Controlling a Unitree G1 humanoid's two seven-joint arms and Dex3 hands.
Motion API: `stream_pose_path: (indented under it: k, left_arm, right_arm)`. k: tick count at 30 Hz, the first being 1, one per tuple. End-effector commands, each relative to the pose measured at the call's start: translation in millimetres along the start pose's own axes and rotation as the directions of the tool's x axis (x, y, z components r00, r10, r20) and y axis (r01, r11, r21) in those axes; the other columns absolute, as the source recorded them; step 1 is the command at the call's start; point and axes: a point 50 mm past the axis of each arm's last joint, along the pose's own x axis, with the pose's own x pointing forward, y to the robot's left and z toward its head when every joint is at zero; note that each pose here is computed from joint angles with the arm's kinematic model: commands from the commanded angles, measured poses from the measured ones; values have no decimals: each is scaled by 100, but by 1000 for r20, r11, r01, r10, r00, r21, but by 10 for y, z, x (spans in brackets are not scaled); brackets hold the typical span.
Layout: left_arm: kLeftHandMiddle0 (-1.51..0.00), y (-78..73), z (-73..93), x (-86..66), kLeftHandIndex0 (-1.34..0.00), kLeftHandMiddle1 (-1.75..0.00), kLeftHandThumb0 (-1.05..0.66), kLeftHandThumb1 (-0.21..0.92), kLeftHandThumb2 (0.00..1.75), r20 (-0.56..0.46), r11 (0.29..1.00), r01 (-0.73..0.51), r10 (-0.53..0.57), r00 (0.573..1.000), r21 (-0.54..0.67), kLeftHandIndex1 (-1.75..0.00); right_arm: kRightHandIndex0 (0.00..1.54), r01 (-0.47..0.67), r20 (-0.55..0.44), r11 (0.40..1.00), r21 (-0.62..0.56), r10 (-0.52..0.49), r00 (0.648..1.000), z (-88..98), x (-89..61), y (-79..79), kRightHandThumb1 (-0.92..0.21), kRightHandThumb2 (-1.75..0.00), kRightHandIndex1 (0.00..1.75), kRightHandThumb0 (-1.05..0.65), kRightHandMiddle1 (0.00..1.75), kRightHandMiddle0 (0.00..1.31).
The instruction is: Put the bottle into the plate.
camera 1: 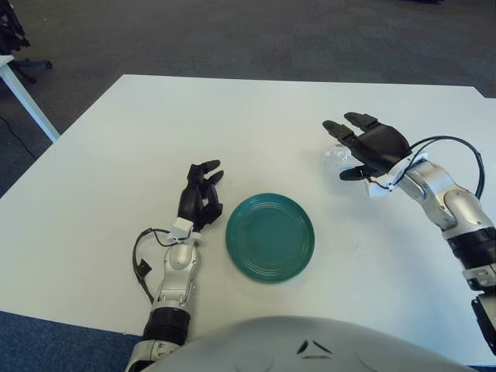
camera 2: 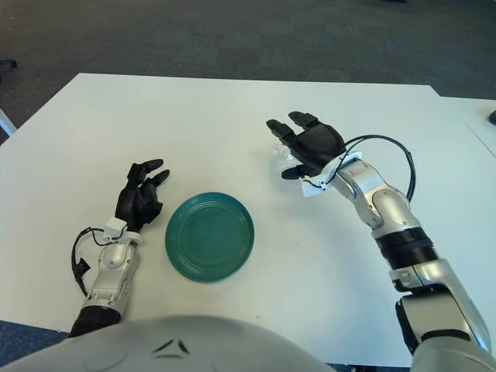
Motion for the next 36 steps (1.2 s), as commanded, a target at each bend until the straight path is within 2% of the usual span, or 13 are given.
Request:
stream_pose_path:
  k: [1,3,6,10,11,18,25,33,36]
  left_arm:
    - [-42,86,-341,-129,-9,-38,-75,92,95,-160,1000,-3,4,987,9,-103]
    - [-43,22,-277,-154,-9,-38,-75,92,95,-142,1000,-1,1,990,2,-103]
    - [-43,38,-327,-175,-10,-38,-75,92,96,-146,1000,-3,3,989,1,-104]
    - [-44,-7,-207,-210,-10,-38,-76,92,96,-127,1000,-10,10,992,3,-104]
    - [-44,2,-231,-204,-10,-38,-76,92,96,-135,1000,-14,15,991,4,-104]
    - [-46,79,-320,-188,-12,-39,-76,92,95,-157,1000,-19,19,987,-2,-105]
    - [-45,128,-308,-220,-13,-39,-76,92,96,-123,1000,21,-20,992,8,-105]
    - [-45,153,-311,-229,-14,-39,-76,92,98,-136,1000,10,-6,991,28,-105]
    - [-45,132,-239,-269,-14,-39,-77,92,98,-136,1000,-2,6,991,28,-105]
  right_arm:
    - [0,2,10,1000,0,-2,1000,-36,120,-62,-92,-72,0,-105,0,0]
    - [0,-4,7,1000,11,4,1000,-60,189,-37,-92,-74,0,-105,0,0]
    - [0,-17,5,999,36,17,1000,-97,271,24,-92,-75,0,-105,0,0]
    - [0,-30,10,997,65,29,1000,-139,325,101,-92,-76,0,-105,0,0]
    - [0,-31,13,997,72,31,999,-147,334,110,-92,-76,0,-105,0,0]
    - [0,-31,26,994,102,29,999,-179,365,134,-92,-76,0,-105,0,0]
    - [0,-37,16,992,122,36,999,-228,386,168,-92,-74,0,-105,0,0]
    - [0,-31,-4,989,146,32,999,-296,405,185,-92,-72,0,-105,0,0]
    - [0,-26,-13,988,155,28,1000,-334,405,181,-92,-72,0,-105,0,0]
